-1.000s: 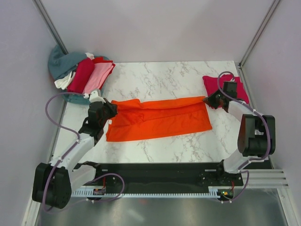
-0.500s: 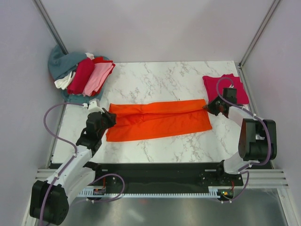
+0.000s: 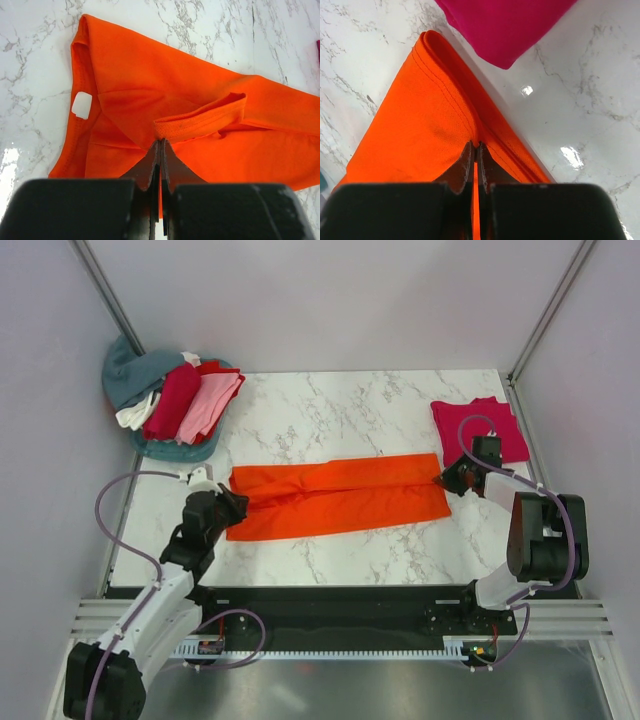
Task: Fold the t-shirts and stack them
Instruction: Fold the tshirt
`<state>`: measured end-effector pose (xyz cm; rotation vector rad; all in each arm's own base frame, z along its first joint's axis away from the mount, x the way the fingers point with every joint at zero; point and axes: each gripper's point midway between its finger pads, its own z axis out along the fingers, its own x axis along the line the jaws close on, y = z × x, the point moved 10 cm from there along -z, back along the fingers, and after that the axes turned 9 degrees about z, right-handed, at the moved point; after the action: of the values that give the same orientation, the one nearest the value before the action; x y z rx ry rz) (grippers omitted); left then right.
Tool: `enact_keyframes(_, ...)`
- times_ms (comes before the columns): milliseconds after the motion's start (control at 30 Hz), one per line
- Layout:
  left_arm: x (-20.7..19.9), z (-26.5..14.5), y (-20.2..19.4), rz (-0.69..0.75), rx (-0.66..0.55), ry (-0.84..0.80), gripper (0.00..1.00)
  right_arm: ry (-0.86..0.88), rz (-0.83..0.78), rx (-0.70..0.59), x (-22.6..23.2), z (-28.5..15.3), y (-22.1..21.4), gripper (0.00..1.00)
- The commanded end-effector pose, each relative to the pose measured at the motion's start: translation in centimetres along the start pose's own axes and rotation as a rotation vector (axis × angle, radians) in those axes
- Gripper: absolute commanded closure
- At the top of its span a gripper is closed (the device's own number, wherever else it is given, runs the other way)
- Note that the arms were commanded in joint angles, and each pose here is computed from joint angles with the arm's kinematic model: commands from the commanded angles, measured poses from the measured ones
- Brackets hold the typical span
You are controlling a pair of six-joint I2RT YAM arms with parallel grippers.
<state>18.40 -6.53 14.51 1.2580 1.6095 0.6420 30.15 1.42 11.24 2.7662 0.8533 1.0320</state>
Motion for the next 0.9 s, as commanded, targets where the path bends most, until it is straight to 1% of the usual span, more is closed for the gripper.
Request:
enact_keyframes(0,-0.1,-0.5,-0.4,-0.029,0.005,-0.022,0.98,0.011,-0.018,-0.048,0.0,0.1,0.5,0.96)
enact_keyframes(233,0.0,-1.6,-1.3,-0.057,0.03,-0.044,0.98,0.003,-0.017,-0.059,-0.1,0.3,0.6,0.92)
enact_keyframes(333,0.1,-1.7,-1.8,-0.07,0.046,-0.047,0.98,0.007,-0.016,-0.064,0.0,0.2,0.7,0.87)
enact_keyframes(367,0.2,-1.7,-2.0,-0.074,0.055,-0.044,0.98,0.009,-0.015,-0.066,0.1,0.2,0.7,0.77)
enact_keyframes(433,0.2,-1.7,-2.3,-0.078,0.073,-0.048,0.98,0.017,-0.017,-0.076,0.3,0.0,0.8,0.64)
enact_keyframes(467,0.2,-1.7,-2.4,-0.078,0.078,-0.049,0.98,0.016,-0.019,-0.079,0.3,-0.1,0.8,0.54)
enact_keyframes(500,0.2,-1.7,-2.5,-0.079,0.087,-0.049,0.98,0.029,-0.024,-0.087,0.5,-0.3,0.9,0.51)
enact_keyframes(567,0.1,-1.8,-2.6,-0.08,0.098,-0.05,0.97,0.041,-0.034,-0.098,0.8,-0.7,1.0,0.49)
enact_keyframes(733,-0.1,-2.3,-2.6,-0.082,0.105,-0.062,0.97,0.061,-0.055,-0.14,1.8,-2.1,1.5,0.48)
enact_keyframes(767,-0.3,-2.5,-2.7,-0.082,0.121,-0.093,0.97,0.066,-0.059,-0.144,2.0,-2.2,1.5,0.48)
enact_keyframes(867,-0.8,-2.8,-3.1,-0.096,0.171,-0.145,0.9,0.085,-0.087,-0.145,2.9,-2.7,1.4,0.46)
